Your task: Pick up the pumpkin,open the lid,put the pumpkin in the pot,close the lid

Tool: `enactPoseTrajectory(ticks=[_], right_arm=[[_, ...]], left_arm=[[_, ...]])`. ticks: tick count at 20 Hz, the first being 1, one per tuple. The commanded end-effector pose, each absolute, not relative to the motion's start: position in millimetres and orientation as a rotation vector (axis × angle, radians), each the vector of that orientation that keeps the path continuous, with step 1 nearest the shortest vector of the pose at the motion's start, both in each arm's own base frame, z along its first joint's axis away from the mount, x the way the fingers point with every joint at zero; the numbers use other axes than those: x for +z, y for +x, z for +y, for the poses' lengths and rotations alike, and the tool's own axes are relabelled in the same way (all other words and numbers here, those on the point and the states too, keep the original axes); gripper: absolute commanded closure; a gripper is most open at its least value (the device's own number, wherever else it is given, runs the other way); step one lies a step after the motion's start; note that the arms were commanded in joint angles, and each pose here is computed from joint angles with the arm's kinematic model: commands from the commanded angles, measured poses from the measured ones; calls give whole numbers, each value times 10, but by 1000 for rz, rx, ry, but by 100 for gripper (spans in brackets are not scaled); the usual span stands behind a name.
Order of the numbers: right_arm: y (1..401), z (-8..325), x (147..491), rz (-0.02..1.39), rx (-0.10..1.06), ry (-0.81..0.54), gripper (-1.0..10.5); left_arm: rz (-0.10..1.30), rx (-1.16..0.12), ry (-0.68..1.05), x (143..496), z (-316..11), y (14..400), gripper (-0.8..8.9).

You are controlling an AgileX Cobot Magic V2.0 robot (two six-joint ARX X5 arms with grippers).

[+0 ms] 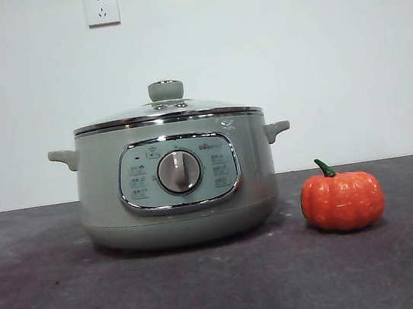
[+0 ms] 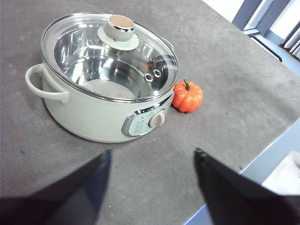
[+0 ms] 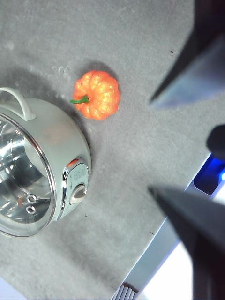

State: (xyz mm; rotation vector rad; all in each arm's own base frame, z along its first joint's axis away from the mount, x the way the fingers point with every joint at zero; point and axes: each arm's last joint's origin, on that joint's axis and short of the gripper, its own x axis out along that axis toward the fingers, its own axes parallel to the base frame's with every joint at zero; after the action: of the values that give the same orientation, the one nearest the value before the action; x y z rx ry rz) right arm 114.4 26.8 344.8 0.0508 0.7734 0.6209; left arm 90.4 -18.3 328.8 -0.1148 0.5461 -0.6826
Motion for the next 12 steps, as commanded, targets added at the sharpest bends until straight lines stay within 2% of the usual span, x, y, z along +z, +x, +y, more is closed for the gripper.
enactPoseTrajectory(ticks=[1,7,10,12], right_arm=[[1145,270,3458,772,618,62,191],[1265,305,3431,790,627,61,191],[1484,407,3367,816,667,38,191],[1677,505,3275,848,657,-30,191]], left_arm=[[533,-690,-103,3300,-183,903,54],[532,-692,-104,3300,-184,901,55],[532,-693,-104,3300,-184,901,55],[532,-693,-104,3300,-184,901,55]])
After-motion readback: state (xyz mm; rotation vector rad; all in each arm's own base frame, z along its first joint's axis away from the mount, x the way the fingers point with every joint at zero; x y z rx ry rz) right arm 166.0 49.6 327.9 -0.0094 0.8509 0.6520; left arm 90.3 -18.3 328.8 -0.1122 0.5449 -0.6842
